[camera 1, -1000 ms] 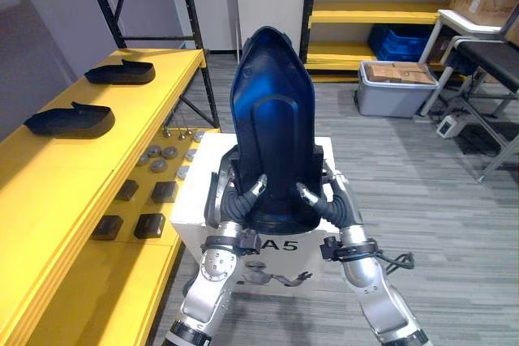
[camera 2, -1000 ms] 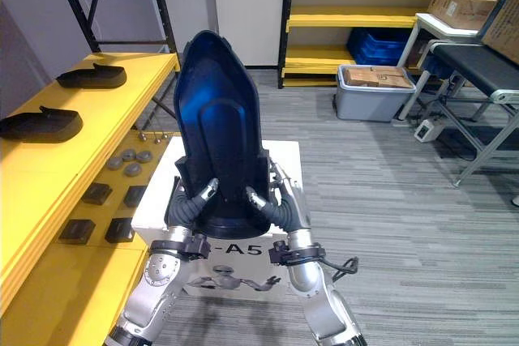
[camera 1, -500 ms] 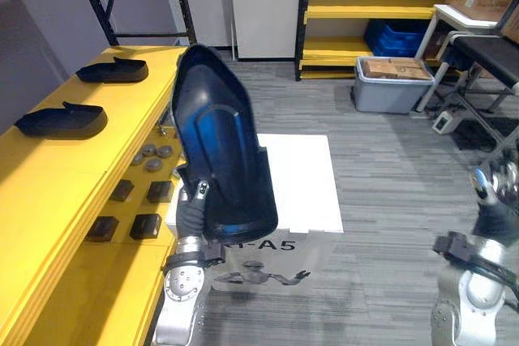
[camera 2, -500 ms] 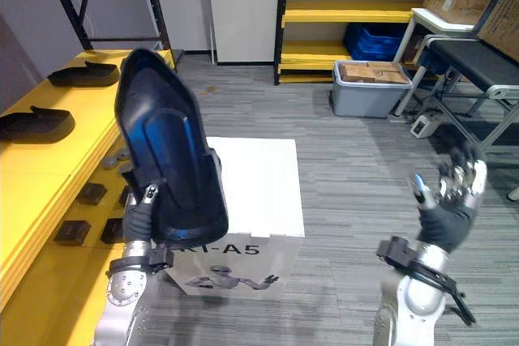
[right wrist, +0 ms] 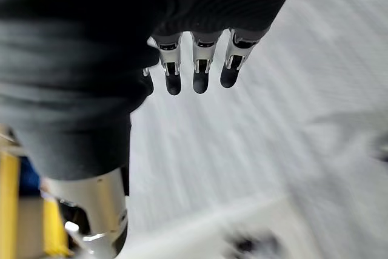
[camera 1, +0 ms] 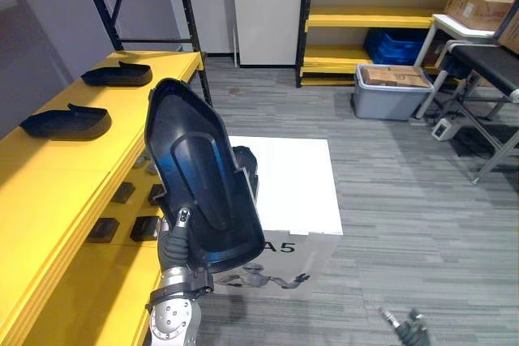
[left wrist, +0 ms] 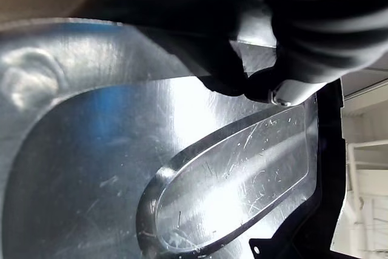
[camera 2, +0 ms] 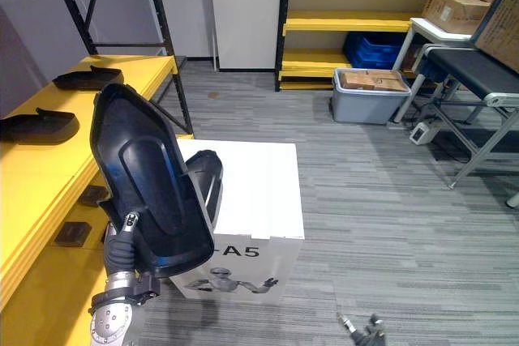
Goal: Walk over and take plastic housings, then place them on the shelf
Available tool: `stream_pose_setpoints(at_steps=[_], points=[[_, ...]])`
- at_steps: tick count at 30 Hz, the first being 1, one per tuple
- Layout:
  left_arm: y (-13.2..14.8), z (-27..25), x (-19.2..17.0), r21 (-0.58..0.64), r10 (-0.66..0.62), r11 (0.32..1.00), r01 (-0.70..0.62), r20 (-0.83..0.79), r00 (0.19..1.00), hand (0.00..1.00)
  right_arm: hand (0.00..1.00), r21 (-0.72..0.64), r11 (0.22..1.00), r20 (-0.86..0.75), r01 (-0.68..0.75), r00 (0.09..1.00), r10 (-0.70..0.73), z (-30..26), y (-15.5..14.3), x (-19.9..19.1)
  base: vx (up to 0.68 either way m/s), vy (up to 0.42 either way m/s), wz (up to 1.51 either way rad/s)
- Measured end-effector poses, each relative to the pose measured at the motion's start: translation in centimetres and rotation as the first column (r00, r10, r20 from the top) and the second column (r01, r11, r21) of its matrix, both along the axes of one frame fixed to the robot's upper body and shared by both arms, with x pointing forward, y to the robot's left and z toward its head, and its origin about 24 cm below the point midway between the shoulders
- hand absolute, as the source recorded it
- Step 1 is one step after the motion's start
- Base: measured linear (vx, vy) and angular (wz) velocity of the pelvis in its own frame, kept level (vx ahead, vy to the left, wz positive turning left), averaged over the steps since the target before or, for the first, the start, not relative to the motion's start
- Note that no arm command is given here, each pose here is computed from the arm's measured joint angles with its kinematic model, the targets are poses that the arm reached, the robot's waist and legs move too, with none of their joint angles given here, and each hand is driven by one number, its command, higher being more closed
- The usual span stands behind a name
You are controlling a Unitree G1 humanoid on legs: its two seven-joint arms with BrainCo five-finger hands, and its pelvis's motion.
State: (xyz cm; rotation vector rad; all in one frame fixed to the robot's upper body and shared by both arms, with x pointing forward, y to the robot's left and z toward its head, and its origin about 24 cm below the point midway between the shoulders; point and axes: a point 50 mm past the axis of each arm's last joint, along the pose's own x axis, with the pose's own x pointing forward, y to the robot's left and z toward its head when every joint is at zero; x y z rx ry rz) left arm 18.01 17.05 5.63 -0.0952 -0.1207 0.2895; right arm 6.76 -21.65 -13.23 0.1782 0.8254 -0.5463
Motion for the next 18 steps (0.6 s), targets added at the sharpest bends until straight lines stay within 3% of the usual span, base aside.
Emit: stream_pose_setpoints(at_steps=[4, 8, 13, 18], points=[[-0.2, 0.0, 0.0, -0.01, -0.011, 1.0, 0.011, 0.004, 1.0, 1.0, 0.0, 0.05, 0.993, -0.042, -0.109, 0.993, 0.111, -1.0, 1.7, 0.7, 0.0, 0.0, 0.34], [-0.7, 0.5, 0.3, -0.013, -0.034, 0.999, 0.034, 0.027, 0.999, 1.0, 0.0, 0.058, 0.981, -0.043, -0.187, 0.981, 0.189, -1.2, 2.5, 2.1, 0.0, -0.006, 1.43], [-2.2, 1.5, 1.3, -0.027, -0.105, 0.994, 0.108, 0.083, 0.991, 1.0, 0.0, 0.005, 0.969, -0.111, -0.245, 0.963, 0.244, -1.5, 0.8, 2.6, 0.14, 0.091, 2.1], [-2.6, 1.3, 1.8, -0.036, -0.148, 0.988, 0.152, 0.081, 0.986, 1.0, 0.0, -0.027, 0.96, -0.089, -0.279, 0.957, 0.276, -1.0, 0.3, 4.6, 0.23, 0.196, 0.93]])
